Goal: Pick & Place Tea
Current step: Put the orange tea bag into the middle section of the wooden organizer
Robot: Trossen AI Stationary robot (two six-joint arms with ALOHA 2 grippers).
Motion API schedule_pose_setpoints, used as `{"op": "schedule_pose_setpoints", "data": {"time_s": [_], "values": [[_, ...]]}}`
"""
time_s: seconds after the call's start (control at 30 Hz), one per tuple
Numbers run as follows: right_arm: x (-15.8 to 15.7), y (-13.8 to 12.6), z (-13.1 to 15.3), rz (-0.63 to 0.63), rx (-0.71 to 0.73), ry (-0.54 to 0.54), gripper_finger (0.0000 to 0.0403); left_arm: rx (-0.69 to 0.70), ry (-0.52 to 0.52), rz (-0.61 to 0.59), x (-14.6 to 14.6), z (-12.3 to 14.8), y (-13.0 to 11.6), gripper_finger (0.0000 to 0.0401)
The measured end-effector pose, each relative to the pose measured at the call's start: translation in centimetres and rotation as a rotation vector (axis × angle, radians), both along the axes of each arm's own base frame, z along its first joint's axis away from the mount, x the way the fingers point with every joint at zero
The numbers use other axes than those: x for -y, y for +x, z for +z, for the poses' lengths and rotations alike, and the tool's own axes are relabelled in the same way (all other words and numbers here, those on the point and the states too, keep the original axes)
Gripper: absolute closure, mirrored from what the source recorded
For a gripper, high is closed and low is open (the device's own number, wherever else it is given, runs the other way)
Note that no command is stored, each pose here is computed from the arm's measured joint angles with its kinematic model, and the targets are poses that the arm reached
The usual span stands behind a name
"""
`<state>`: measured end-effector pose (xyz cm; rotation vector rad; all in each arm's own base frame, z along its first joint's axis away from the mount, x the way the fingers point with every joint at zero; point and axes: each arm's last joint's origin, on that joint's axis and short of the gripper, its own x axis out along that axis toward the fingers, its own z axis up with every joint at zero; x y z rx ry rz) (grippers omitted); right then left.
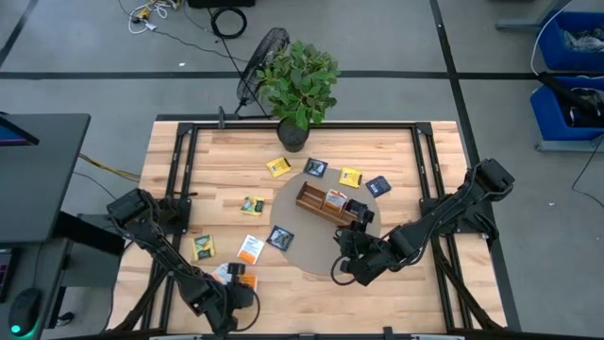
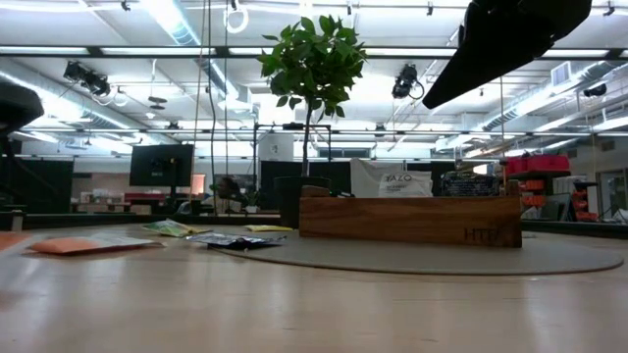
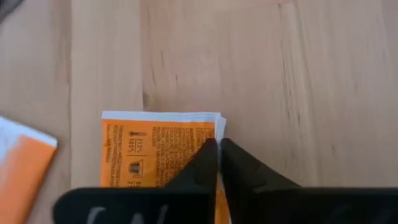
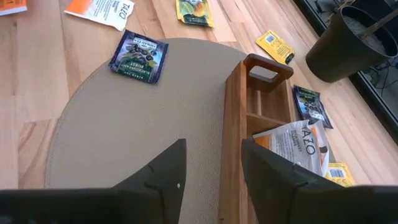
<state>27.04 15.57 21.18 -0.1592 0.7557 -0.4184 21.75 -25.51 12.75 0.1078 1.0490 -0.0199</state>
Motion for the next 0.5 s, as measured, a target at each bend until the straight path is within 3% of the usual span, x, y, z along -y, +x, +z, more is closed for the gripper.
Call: {"op": "schedule_pose_setpoints", "data": {"time_s": [0.3, 0.5], "values": [[-0.1, 0.1, 0.0, 0.020, -0.001, -0.012, 0.0243, 0.100, 0.056, -0.120, 0.8, 1.5, 1.2, 0.0397], [-1.3, 0.1, 0.1, 0.152, 0.020, -0.068, 0.0243, 0.134, 0.136, -0.200, 1.2, 4.1, 2.9, 0.0398]]}}
